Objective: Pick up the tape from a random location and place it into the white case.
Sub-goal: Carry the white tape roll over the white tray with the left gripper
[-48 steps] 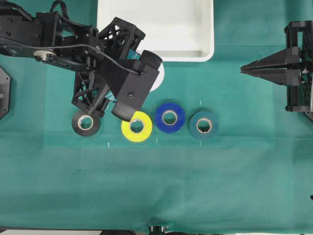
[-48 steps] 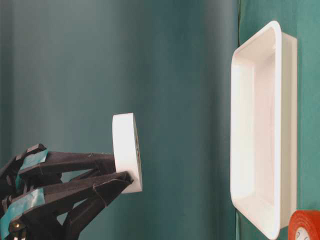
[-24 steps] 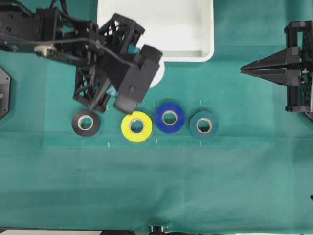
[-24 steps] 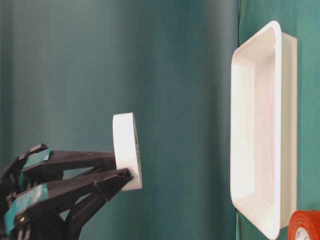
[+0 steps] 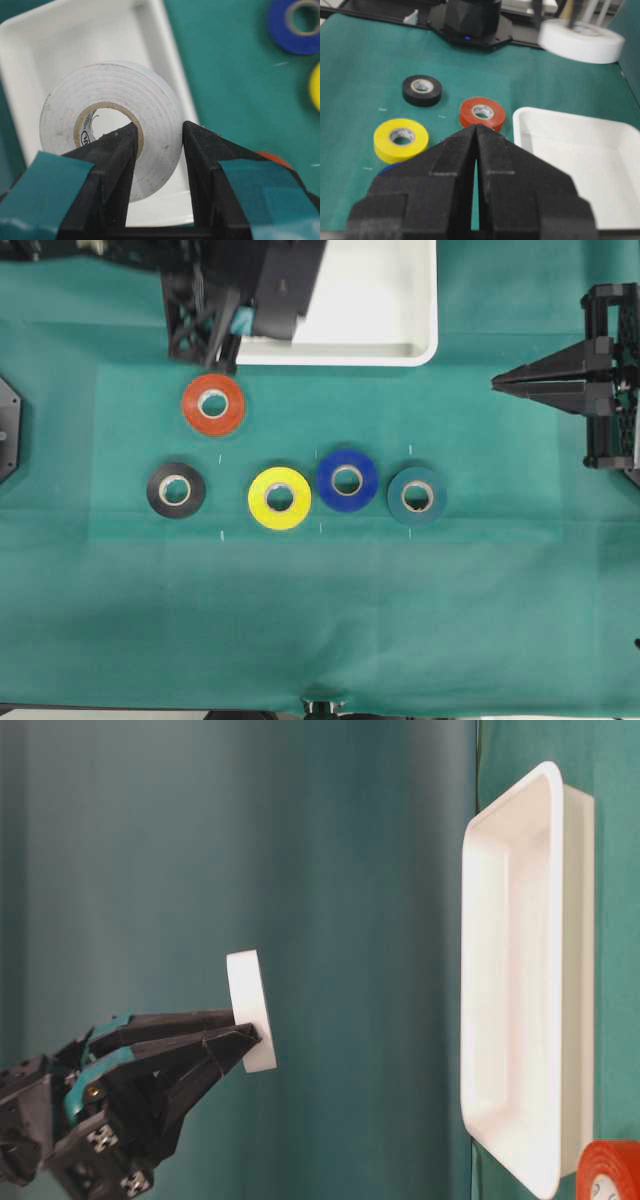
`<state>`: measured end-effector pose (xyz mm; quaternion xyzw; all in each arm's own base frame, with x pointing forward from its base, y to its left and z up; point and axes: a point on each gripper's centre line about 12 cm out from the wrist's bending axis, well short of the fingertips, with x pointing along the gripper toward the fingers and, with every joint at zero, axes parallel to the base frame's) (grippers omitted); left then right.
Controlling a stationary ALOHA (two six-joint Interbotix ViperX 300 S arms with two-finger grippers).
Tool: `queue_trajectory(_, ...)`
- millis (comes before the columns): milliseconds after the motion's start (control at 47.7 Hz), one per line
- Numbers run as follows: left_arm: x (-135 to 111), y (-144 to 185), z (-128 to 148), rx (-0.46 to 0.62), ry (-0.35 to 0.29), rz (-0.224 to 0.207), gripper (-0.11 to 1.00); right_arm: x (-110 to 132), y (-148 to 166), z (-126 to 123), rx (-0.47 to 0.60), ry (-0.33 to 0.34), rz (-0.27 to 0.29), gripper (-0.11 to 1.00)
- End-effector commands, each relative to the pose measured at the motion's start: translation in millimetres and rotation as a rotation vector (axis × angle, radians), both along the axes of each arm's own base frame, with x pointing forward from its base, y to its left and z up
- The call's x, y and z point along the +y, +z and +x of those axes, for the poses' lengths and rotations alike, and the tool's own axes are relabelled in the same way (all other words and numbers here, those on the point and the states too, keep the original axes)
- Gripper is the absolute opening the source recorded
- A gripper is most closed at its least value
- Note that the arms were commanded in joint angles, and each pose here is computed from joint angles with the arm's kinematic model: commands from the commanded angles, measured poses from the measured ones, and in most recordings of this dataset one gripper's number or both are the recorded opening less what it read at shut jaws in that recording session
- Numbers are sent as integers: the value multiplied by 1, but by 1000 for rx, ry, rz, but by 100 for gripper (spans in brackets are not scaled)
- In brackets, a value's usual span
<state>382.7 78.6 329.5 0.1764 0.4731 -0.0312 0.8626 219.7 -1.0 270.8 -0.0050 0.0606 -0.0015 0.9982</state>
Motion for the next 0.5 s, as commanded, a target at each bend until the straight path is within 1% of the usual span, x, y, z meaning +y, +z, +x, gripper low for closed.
queue_trajectory(0, 6, 22, -2, -66, 17, 15, 26, 0, 9, 2, -21, -1, -3, 0)
queue_trajectory(210, 12, 21, -3, -64, 33, 15, 26, 0, 9, 2, -21, -1, -5, 0)
queue_trajectory(482, 12, 21, -3, -64, 33, 14, 26, 0, 9, 2, -23, -1, -5, 0)
